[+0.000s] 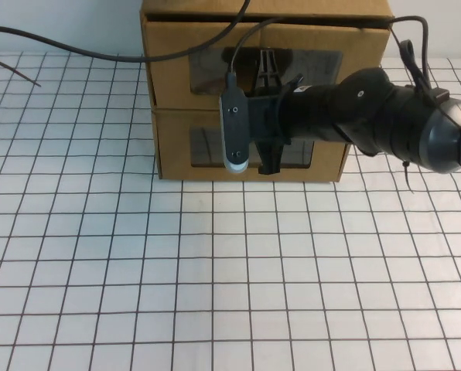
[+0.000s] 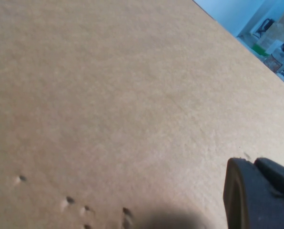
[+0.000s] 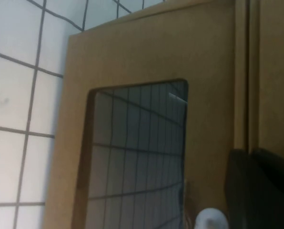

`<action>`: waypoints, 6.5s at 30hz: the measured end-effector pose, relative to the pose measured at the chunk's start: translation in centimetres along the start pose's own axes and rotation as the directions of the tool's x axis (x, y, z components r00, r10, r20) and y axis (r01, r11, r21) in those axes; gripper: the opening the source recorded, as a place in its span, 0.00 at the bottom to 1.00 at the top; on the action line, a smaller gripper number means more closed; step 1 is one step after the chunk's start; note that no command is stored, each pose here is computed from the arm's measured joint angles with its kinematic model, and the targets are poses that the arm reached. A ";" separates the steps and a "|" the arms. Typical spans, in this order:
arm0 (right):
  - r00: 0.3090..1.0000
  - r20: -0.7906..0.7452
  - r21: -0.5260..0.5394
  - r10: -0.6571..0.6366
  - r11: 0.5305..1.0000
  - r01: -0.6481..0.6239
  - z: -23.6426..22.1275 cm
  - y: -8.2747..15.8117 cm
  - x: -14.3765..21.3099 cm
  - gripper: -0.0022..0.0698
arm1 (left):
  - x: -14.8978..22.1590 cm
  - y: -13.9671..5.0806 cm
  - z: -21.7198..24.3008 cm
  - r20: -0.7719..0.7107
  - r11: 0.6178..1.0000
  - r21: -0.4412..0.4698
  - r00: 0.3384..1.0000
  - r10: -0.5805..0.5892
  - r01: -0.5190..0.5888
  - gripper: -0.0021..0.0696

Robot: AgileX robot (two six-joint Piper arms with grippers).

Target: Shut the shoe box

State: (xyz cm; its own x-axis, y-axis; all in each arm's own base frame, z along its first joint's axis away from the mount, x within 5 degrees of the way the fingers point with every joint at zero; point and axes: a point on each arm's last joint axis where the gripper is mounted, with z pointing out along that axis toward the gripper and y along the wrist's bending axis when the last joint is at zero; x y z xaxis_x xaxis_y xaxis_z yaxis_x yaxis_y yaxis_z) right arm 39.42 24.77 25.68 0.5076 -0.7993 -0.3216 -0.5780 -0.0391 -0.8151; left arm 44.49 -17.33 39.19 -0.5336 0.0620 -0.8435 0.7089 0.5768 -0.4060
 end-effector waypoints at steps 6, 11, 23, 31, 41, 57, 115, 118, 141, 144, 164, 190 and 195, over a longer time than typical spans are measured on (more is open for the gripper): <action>0.999 0.030 -0.002 0.026 1.000 -0.026 -0.9 -0.6 -0.2 0.01 | 0.2 -0.1 0.0 -0.018 1.000 0.012 1.000 0.000 0.000 0.03; 0.995 0.098 0.048 -0.021 0.999 0.016 -5.1 -3.3 -2.4 0.01 | 0.2 -0.2 -0.1 -0.027 1.000 0.018 1.000 0.002 -0.001 0.03; 0.999 0.031 0.224 -0.027 0.974 0.019 -7.6 -5.7 -3.1 0.01 | -0.4 -0.9 -0.8 -0.009 1.000 0.018 1.000 0.017 -0.017 0.03; 1.000 0.005 0.192 0.030 0.981 -0.030 -5.2 -4.4 -1.7 0.01 | -0.2 -0.8 -0.8 -0.034 1.000 0.014 0.999 0.028 -0.028 0.03; 0.955 0.241 0.180 0.172 0.959 -0.219 -14.6 -7.7 -6.2 0.01 | -2.7 -5.2 -7.8 -0.035 0.977 -0.076 0.980 0.195 -0.197 0.03; 0.485 0.219 0.458 0.847 0.350 -0.817 -32.1 -10.8 2.9 0.01 | -3.2 -15.1 -21.1 -0.073 0.874 -0.342 0.937 0.343 -0.346 0.03; 0.309 0.530 0.166 0.790 0.261 -0.951 -36.5 17.8 -3.1 0.01 | 32.7 -14.3 -25.0 0.129 0.832 -0.539 0.964 0.231 -0.128 0.03; 0.309 0.529 0.165 0.790 0.261 -0.951 -36.5 17.8 -3.1 0.01 | 33.5 -13.3 -25.3 0.125 0.760 -0.629 0.944 0.306 -0.163 0.03; 0.309 0.512 0.128 0.801 0.285 -0.950 -36.4 18.1 -3.4 0.01 | 40.7 -9.2 -24.0 0.229 0.648 -0.756 0.964 0.137 0.088 0.03; 0.309 0.512 0.128 0.801 0.285 -0.950 -36.4 18.1 -3.4 0.01 | 40.7 -9.2 -24.0 0.229 0.648 -0.756 0.964 0.137 0.088 0.03; 0.394 0.358 0.307 0.847 0.292 -0.906 -36.8 19.8 -2.2 0.01 | 40.7 -9.2 -24.0 0.228 0.648 -0.756 0.964 0.135 0.088 0.03; 0.117 0.304 0.483 0.945 -0.047 -0.875 -32.2 27.5 4.5 0.01 | 40.7 -9.2 -24.0 0.230 0.649 -0.756 0.964 0.137 0.088 0.03; 0.115 0.305 0.482 0.945 -0.049 -0.875 -32.2 27.5 4.5 0.01 | 40.7 -9.2 -24.0 0.230 0.649 -0.756 0.964 0.137 0.088 0.03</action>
State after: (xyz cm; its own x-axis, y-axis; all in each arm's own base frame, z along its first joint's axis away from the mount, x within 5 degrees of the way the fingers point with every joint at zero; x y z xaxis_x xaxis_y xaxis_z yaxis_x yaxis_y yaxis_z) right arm 5.25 0.80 17.30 -0.2930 0.0537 -0.9546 -0.1084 0.9901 0.0890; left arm 5.19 -0.53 17.04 -0.3111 -0.0483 -0.9491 0.0640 0.9954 -0.0716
